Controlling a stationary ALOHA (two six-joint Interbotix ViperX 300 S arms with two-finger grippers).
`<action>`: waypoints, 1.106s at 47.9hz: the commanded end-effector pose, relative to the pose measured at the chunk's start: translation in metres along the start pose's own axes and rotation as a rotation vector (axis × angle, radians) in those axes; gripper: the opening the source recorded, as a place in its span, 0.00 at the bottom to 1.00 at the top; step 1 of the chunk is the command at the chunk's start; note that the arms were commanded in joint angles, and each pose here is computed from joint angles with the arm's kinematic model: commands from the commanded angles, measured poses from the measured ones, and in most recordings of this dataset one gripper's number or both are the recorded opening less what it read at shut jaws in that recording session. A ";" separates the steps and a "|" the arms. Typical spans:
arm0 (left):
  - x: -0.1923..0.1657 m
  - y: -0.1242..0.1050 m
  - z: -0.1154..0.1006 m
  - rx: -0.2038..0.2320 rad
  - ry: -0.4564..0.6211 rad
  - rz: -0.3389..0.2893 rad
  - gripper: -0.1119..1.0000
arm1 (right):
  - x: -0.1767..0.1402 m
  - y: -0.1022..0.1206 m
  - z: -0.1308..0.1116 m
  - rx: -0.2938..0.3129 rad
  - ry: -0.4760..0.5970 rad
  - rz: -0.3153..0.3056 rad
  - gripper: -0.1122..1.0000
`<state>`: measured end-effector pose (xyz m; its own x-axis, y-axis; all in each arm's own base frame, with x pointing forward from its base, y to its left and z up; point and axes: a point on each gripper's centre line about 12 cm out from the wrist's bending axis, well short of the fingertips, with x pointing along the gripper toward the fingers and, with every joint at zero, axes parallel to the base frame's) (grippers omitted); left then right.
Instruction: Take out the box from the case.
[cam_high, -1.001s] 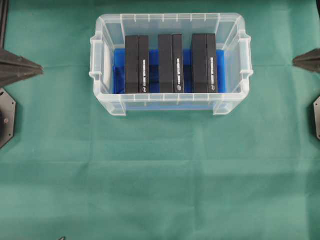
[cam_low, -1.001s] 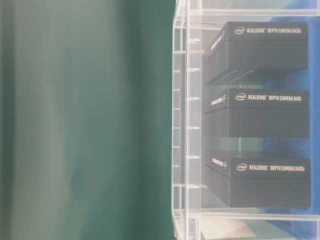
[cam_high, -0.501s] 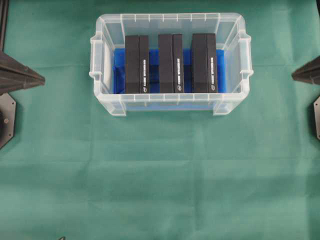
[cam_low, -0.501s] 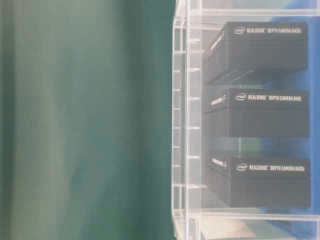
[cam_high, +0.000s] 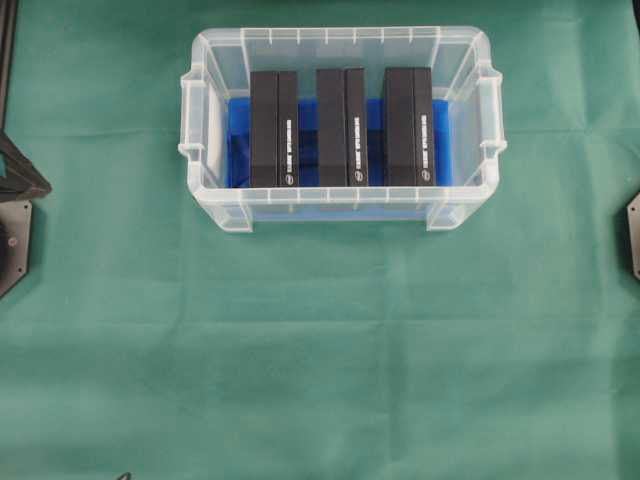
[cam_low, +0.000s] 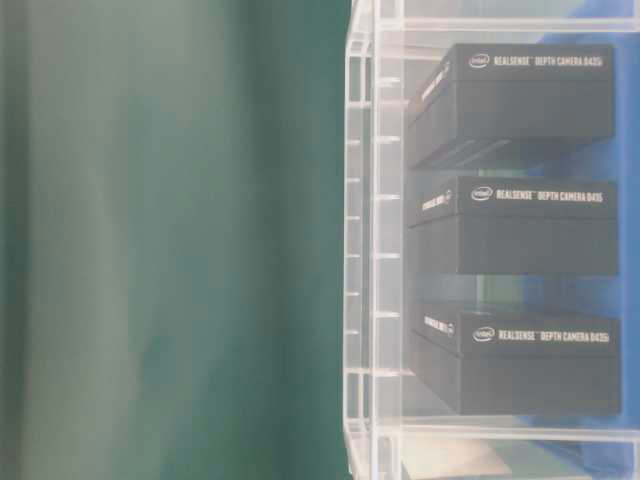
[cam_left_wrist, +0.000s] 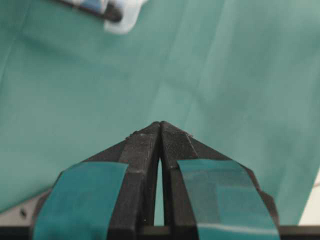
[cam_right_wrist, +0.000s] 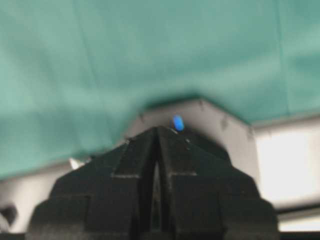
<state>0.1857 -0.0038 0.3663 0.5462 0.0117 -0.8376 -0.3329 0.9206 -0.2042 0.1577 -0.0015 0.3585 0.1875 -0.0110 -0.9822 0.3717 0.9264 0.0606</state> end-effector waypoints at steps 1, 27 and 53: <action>-0.005 -0.003 0.004 0.003 0.018 0.005 0.11 | -0.005 -0.002 0.000 0.017 0.046 -0.032 0.12; -0.001 -0.006 0.012 -0.702 0.067 0.072 0.11 | -0.004 0.000 0.009 0.449 0.019 -0.046 0.12; -0.003 0.007 -0.002 -1.154 0.103 0.267 0.11 | -0.001 -0.006 0.012 1.092 -0.011 -0.138 0.12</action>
<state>0.1800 0.0012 0.3575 0.2810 0.0657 -0.9575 -0.9592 -0.0128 -0.2824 0.1642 -0.0112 0.3547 0.0739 -0.0923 -0.9930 0.9938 0.0900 0.0656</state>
